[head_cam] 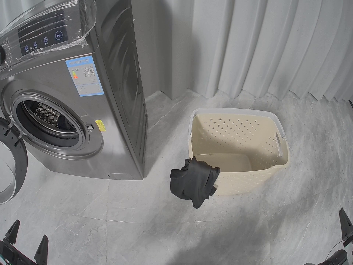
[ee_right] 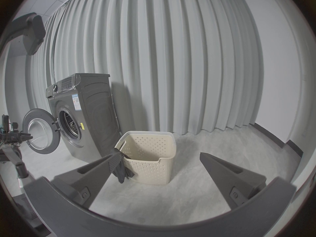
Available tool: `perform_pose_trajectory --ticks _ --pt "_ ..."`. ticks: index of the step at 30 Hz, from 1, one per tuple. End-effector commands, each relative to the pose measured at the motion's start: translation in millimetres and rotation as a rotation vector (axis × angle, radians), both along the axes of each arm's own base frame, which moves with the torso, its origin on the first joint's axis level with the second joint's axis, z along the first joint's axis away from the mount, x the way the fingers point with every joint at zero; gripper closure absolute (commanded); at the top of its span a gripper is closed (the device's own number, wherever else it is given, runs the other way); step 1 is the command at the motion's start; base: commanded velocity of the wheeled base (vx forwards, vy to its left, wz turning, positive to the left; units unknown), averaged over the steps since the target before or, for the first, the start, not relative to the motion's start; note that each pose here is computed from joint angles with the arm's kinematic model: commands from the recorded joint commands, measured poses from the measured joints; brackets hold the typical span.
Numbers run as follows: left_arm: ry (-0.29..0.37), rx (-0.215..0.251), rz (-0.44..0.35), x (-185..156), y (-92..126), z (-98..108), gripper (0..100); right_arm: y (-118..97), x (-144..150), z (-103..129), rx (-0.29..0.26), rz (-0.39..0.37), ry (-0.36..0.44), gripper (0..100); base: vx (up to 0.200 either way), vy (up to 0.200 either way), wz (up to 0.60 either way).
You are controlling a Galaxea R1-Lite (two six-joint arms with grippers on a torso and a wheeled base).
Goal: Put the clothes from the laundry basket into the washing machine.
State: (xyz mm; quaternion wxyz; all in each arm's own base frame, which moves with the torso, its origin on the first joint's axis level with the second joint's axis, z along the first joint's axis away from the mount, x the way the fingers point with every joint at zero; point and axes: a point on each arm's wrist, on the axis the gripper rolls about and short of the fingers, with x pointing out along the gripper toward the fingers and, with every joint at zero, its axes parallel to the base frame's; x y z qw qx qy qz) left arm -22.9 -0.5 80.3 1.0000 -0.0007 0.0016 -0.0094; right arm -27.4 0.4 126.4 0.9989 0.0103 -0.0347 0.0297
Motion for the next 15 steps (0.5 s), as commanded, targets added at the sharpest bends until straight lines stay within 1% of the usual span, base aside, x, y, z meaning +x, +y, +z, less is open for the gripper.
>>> perform_pose_trajectory --ticks 1,2,3,4,5,6,7,8,9,10,11,12,13,14,15 --pt "0.009 0.000 0.000 0.6 0.0 -5.1 0 3.6 47.4 2.7 -0.006 0.126 0.372 0 0.200 0.000 0.00" --pt "0.009 0.000 0.000 0.6 0.0 -5.1 0 4.7 55.2 3.2 -0.009 0.151 0.416 0 0.000 0.000 0.00" --pt "0.009 0.000 0.000 0.6 0.0 -5.1 0 7.2 66.4 5.6 -0.009 0.209 0.457 0 0.000 0.000 0.00" --pt "0.009 0.000 0.000 0.6 0.0 -5.1 0 7.2 66.4 5.6 -0.009 0.209 0.457 0 0.000 0.000 0.00" --pt "0.009 0.000 0.000 0.6 0.0 -5.1 0 11.2 78.2 7.8 -0.011 0.286 0.491 0 0.000 0.000 0.00" --pt "0.009 0.000 0.000 0.6 0.0 -5.1 0 16.1 90.4 9.8 -0.007 0.346 0.518 0 0.000 0.000 0.00" --pt "0.009 0.000 0.000 0.6 0.0 -5.1 0 16.1 90.4 9.8 -0.007 0.346 0.518 0 0.000 0.000 0.00" --pt "0.009 0.000 0.000 0.6 0.0 -5.1 0 24.4 108.9 8.9 0.010 0.395 0.567 0 0.000 0.000 0.00" --pt "0.009 0.000 0.000 0.6 0.0 -5.1 0 28.2 116.1 7.7 0.027 0.410 0.588 0 0.000 0.000 0.00" --pt "0.009 0.000 0.000 0.6 0.0 -5.1 0 28.8 117.3 7.4 0.030 0.411 0.592 0 0.000 0.000 0.00" --pt "0.008 0.000 0.000 0.5 0.0 -4.7 0 37.5 128.9 4.1 0.066 0.444 0.630 0 0.000 0.000 0.00" --pt "0.008 0.000 0.000 0.5 0.0 -4.7 0 41.5 132.6 2.6 0.078 0.459 0.643 0 0.000 0.000 0.00" --pt "0.008 0.000 0.000 0.5 0.0 -4.7 0 41.5 132.6 2.6 0.078 0.459 0.643 0 0.000 0.000 0.00" --pt "0.009 0.000 0.000 0.6 0.0 -5.1 0 49.6 138.5 0.1 0.095 0.465 0.663 0 0.000 0.000 0.00" --pt "0.009 0.000 0.000 0.6 0.0 -5.1 0 53.9 140.5 -1.2 0.096 0.462 0.675 0 0.000 0.000 0.00"
